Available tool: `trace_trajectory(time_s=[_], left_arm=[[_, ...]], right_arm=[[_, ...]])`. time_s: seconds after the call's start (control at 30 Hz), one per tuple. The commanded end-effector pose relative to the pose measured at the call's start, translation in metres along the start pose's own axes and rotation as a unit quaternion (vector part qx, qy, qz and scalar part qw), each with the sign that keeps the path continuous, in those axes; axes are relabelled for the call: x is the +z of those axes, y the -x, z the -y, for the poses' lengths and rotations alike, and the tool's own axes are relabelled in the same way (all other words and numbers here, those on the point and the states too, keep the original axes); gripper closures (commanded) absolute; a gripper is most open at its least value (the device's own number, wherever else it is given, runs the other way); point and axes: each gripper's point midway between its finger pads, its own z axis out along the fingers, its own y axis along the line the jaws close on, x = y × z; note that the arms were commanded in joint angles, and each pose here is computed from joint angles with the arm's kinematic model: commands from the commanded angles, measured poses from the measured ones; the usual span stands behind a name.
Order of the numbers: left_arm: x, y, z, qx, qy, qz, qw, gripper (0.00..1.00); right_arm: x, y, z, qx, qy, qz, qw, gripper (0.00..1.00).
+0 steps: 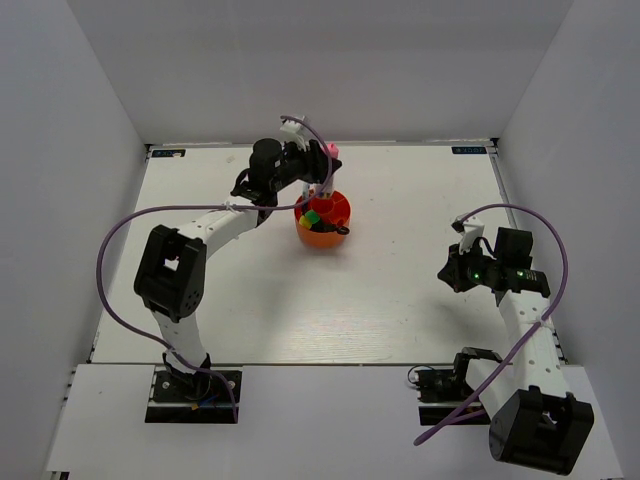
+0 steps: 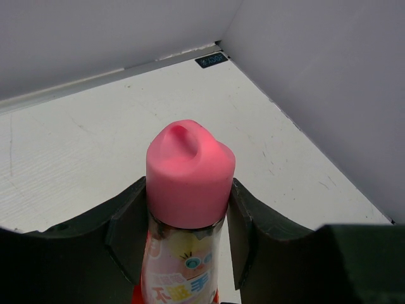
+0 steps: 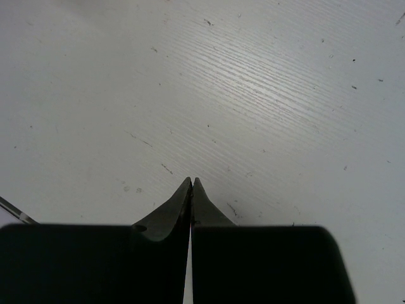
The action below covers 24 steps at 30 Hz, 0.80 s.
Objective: Sort the stationery into containers
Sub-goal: Place the stationery in the storage box.
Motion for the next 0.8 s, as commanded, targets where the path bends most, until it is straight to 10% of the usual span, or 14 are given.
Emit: trace_trajectory(time_s=[0.0,0.77], left_arm=[[-0.001,0.024,0.010,0.024,-0.030,0.042,0.998,1.00],[0.000,-0.021,-0.014,0.076,-0.019,0.014,0.997,1.00]], right_arm=[[0.002,-0.001,-0.001,-0.002,0.010,0.001,1.000,1.00],[0.007,-0.007,0.006,0.008,0.002,-0.017,1.000,1.00]])
